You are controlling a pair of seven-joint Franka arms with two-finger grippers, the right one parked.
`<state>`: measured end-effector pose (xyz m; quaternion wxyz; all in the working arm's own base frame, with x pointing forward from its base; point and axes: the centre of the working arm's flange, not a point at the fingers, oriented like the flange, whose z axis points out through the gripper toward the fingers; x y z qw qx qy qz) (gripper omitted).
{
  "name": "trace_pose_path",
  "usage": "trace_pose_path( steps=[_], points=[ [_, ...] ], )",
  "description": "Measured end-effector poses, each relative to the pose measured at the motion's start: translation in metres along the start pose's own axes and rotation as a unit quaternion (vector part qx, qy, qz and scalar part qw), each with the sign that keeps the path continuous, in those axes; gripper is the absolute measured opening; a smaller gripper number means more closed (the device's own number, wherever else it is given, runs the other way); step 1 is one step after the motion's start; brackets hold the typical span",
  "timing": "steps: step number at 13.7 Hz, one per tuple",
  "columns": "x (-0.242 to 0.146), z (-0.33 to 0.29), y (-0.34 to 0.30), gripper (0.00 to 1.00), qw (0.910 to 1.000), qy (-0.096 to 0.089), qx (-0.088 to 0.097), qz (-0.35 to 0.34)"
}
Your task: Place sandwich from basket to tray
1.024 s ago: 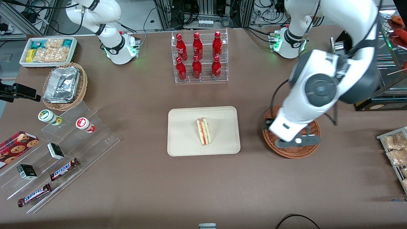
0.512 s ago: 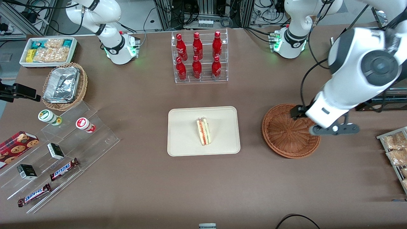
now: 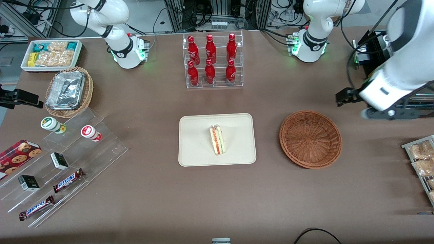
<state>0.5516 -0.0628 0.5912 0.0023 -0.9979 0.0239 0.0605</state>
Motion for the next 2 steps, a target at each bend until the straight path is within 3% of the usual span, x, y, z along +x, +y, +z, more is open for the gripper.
trace_pose_path(
  steps=[2],
  points=[
    [-0.0138,-0.0133,-0.0205,1.0,0.9999,-0.005,-0.004,0.011]
  ],
)
